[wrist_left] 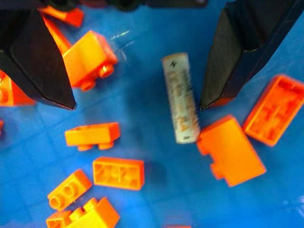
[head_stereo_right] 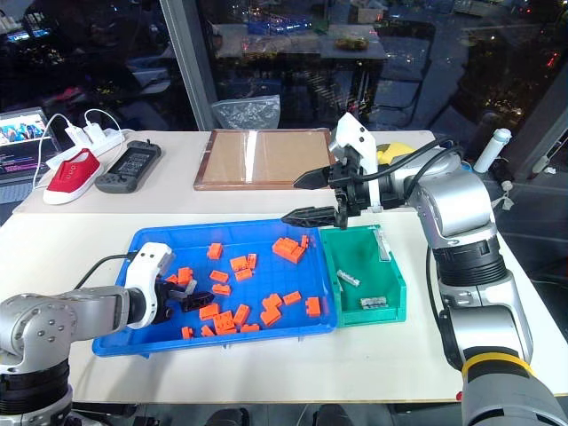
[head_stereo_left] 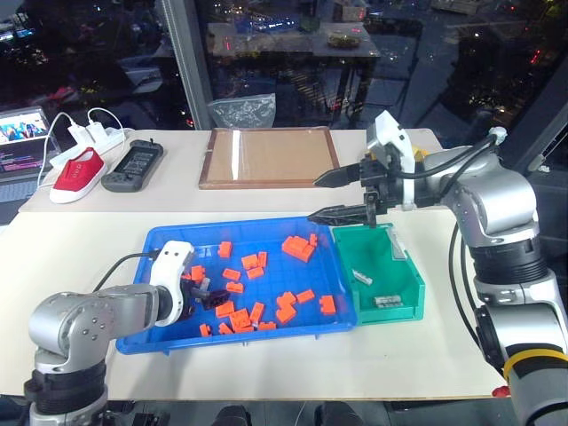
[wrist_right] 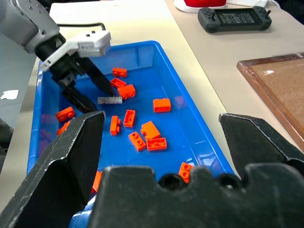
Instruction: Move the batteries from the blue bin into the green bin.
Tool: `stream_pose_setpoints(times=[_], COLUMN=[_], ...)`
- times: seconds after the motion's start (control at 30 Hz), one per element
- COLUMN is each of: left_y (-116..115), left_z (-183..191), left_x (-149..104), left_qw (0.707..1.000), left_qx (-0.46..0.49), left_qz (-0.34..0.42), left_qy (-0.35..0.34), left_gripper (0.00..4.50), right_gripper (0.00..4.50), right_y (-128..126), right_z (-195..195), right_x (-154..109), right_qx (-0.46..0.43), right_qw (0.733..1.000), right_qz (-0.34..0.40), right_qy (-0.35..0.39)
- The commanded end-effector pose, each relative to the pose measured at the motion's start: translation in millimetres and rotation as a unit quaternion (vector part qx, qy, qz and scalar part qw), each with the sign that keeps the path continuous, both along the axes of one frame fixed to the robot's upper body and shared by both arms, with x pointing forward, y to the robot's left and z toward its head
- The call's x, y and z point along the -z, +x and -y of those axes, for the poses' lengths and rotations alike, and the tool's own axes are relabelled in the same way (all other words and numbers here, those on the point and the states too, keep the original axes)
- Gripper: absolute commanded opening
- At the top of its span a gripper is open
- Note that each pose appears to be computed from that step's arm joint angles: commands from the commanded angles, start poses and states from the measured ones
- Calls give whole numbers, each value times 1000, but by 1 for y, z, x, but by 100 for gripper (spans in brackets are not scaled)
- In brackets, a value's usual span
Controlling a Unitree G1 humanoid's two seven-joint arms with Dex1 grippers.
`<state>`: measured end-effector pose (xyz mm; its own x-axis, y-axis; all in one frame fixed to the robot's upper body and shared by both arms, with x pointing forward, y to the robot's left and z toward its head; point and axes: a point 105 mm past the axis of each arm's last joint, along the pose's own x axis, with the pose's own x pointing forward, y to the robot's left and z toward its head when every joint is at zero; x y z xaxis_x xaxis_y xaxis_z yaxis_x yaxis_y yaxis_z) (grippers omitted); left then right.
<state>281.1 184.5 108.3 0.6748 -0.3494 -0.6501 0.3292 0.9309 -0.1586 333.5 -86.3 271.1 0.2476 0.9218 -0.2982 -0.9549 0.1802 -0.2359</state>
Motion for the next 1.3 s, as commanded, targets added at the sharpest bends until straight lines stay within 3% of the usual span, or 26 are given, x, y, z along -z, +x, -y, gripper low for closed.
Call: stream_pose_setpoints(times=[0.03,0.33,0.67,0.77,0.9,1.2,1.3], left_y=[2,4,19,15,5,24,39], left_z=[-16,-11,0,32,56,95,112], left_x=[5,11,-19,-46,-60,-58,-45], left_qw=[999,998,991,982,958,920,903], left_qx=[-21,12,84,167,265,377,414], left_qz=[-13,-18,41,84,104,101,108], left_qy=[45,62,93,27,20,7,36], left_gripper=[384,65,65,65,65,65,65], right_gripper=[450,450,450,450,450,450,450], right_y=[-4,-4,-5,-5,-7,-10,-12], right_z=[2,7,10,11,14,35,40], right_x=[-15,-14,-13,-12,-12,-10,-8], right_qx=[2,16,22,23,30,82,98], right_qw=[999,999,999,999,999,996,995], right_qz=[32,33,32,32,15,10,11], right_qy=[4,0,-1,-4,-3,-14,-16])
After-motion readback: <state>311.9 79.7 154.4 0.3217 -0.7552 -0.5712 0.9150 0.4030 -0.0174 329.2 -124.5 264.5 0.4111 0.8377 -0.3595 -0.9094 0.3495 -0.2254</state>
